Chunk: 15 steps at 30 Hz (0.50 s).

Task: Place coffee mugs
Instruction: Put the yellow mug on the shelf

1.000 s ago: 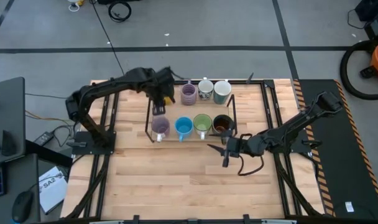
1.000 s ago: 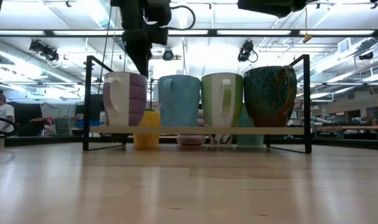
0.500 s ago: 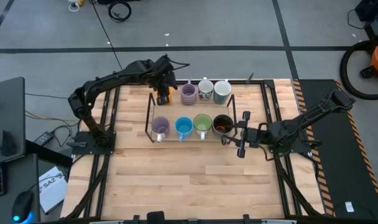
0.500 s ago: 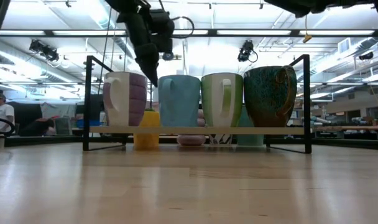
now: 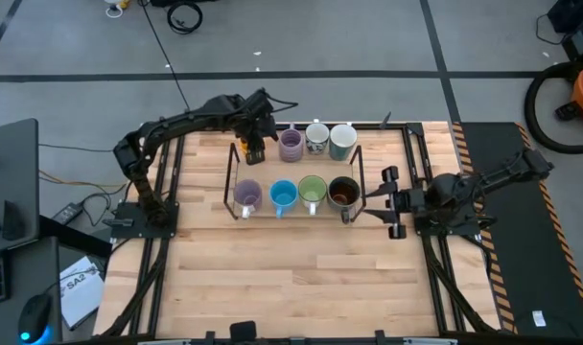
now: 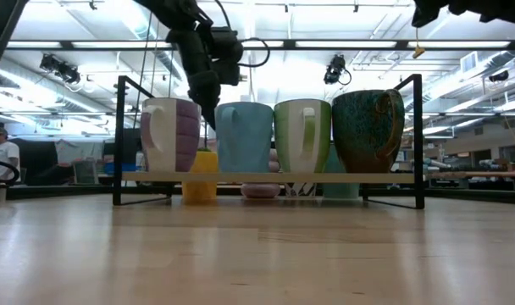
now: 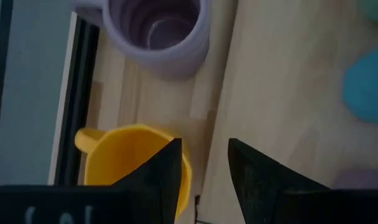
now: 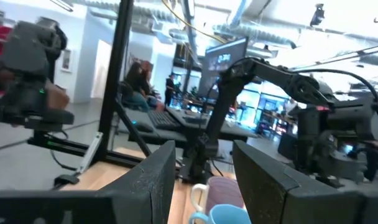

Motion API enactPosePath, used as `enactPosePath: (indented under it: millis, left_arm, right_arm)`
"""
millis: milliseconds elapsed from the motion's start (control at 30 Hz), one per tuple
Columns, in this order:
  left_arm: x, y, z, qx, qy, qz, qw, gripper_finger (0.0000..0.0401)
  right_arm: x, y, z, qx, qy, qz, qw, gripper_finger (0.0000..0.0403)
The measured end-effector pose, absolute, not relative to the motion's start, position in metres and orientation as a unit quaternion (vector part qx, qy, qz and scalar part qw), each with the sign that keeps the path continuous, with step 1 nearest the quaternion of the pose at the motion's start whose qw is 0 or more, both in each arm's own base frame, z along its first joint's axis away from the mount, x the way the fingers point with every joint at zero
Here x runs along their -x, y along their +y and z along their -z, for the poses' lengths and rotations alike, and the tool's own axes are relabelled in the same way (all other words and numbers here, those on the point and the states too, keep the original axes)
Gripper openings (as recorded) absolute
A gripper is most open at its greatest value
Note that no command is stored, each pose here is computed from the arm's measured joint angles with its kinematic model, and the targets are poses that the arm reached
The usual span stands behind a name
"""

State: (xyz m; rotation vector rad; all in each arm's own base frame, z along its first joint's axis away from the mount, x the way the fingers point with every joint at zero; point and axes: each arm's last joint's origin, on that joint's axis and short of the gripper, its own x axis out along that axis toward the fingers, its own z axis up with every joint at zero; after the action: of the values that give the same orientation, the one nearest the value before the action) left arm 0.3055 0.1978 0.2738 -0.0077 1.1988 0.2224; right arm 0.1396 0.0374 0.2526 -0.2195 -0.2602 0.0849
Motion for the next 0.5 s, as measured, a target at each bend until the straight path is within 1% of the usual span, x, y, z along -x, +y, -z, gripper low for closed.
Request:
enactPosePath:
  millis: [267, 400, 500]
  left_arm:
    - [-0.305, 0.199, -0.272, 0.021, 0.566, -0.114, 0.816, 0.0137]
    - [-0.308, 0.203, -0.263, 0.025, 0.573, -0.114, 0.811, 0.0137]
    - [-0.310, 0.208, -0.252, 0.018, 0.589, -0.114, 0.800, 0.0137]
  right_arm:
    - [-0.126, 0.024, -0.248, 0.103, -0.138, -0.050, 0.984, 0.0166]
    - [-0.120, 0.019, -0.247, 0.113, -0.135, -0.033, 0.984, 0.0166]
    - [-0.119, 0.017, -0.243, 0.121, -0.112, -0.030, 0.986, 0.0166]
